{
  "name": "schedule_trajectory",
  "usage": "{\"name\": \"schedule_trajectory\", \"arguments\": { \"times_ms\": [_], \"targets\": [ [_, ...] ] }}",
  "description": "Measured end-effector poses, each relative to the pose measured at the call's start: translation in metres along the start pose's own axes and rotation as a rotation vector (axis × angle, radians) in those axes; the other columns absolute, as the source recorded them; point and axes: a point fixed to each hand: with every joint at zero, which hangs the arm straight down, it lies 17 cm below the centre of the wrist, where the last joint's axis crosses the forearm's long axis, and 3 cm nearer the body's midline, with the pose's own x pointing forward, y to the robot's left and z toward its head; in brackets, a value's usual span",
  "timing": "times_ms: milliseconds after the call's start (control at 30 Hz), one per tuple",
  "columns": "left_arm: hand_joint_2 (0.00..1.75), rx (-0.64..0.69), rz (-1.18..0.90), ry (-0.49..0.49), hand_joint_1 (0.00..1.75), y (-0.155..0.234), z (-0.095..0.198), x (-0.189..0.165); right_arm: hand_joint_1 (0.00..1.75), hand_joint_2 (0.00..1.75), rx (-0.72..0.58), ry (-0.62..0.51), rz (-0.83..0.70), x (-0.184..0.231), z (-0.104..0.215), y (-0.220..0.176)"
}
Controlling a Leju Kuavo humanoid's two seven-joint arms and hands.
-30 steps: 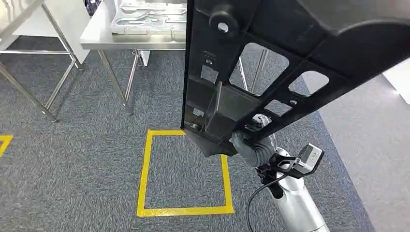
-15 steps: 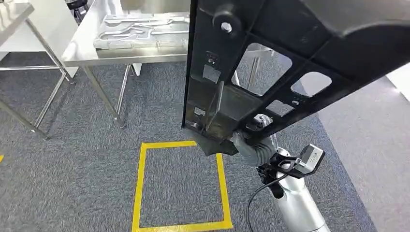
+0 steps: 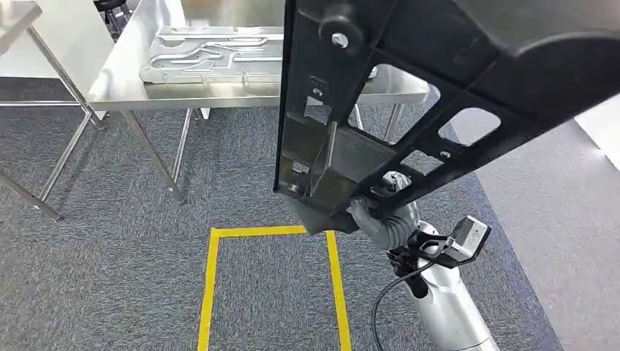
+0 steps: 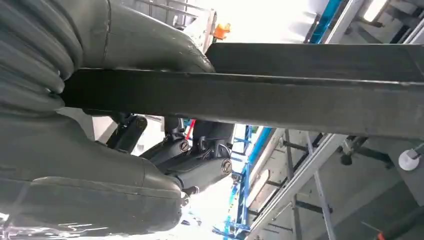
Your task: Take the parts from the cabinet and place them on the table.
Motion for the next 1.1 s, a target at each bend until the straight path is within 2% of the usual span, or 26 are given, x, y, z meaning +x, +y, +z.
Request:
{"name": "schedule_trajectory", "arguments": {
  "times_ms": [1100],
  "targets": [
    [1.75, 0.015, 0.003, 0.017, 0.00, 0.002, 0.000, -0.005, 1.75, 1.75, -0.001, 0.001, -0.003, -0.001, -0.002, 0.000]
  ]
}}
